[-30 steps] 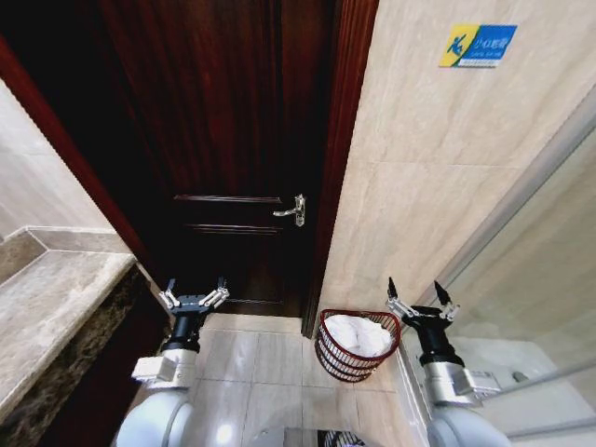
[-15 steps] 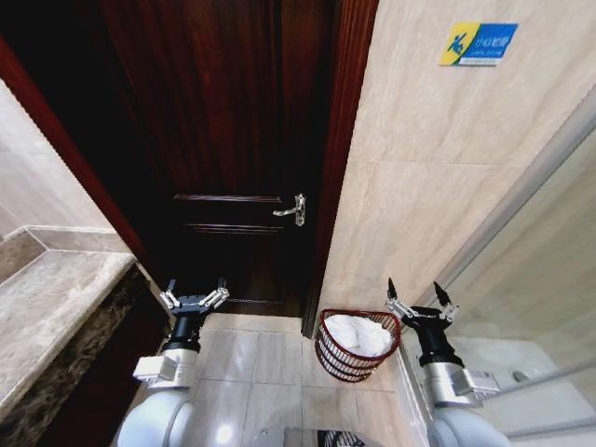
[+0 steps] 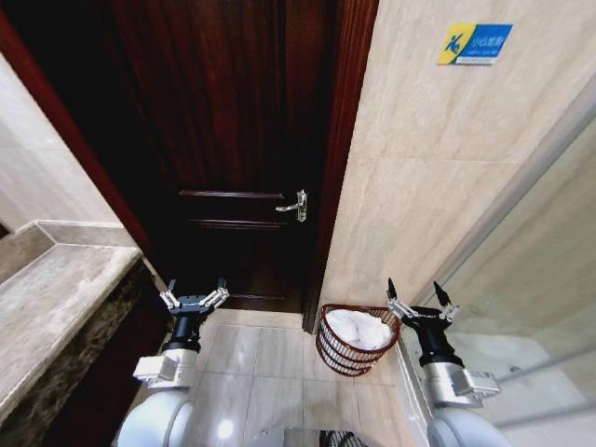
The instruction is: Discard the used towel into the hamper.
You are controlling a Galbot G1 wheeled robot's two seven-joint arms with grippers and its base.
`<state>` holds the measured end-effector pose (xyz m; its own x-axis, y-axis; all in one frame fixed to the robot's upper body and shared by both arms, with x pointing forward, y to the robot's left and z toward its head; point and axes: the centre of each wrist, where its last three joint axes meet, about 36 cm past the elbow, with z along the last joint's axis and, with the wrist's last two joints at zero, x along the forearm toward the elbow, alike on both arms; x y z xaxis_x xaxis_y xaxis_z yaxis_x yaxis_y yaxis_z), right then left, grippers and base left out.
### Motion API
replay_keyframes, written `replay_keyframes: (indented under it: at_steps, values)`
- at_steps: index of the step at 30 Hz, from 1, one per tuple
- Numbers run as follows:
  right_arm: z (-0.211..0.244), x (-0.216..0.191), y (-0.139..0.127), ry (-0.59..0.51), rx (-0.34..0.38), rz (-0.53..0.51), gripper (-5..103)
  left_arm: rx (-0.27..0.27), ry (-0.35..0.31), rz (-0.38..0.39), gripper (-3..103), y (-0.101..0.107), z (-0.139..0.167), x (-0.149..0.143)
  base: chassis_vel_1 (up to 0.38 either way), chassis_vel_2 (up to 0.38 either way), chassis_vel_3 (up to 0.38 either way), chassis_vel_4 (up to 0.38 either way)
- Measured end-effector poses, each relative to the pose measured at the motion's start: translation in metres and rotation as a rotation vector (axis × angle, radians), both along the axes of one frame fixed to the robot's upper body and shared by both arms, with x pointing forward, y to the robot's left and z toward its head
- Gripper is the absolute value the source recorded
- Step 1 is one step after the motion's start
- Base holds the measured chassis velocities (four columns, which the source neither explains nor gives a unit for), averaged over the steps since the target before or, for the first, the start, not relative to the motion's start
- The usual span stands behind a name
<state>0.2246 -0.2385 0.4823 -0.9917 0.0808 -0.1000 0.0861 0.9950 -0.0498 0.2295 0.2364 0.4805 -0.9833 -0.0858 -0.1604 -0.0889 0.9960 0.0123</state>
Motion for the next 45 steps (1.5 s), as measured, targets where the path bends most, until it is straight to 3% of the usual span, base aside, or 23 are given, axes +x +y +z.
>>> replay_keyframes:
  at_steps: [45]
  values:
    - [-0.0003, 0.0000, 0.0000, 0.000, 0.000, 0.001, 100, 0.000, -0.001, 0.000, 100, 0.0000, 0.0001, 0.0000, 0.164, -0.163, -0.161, 0.161]
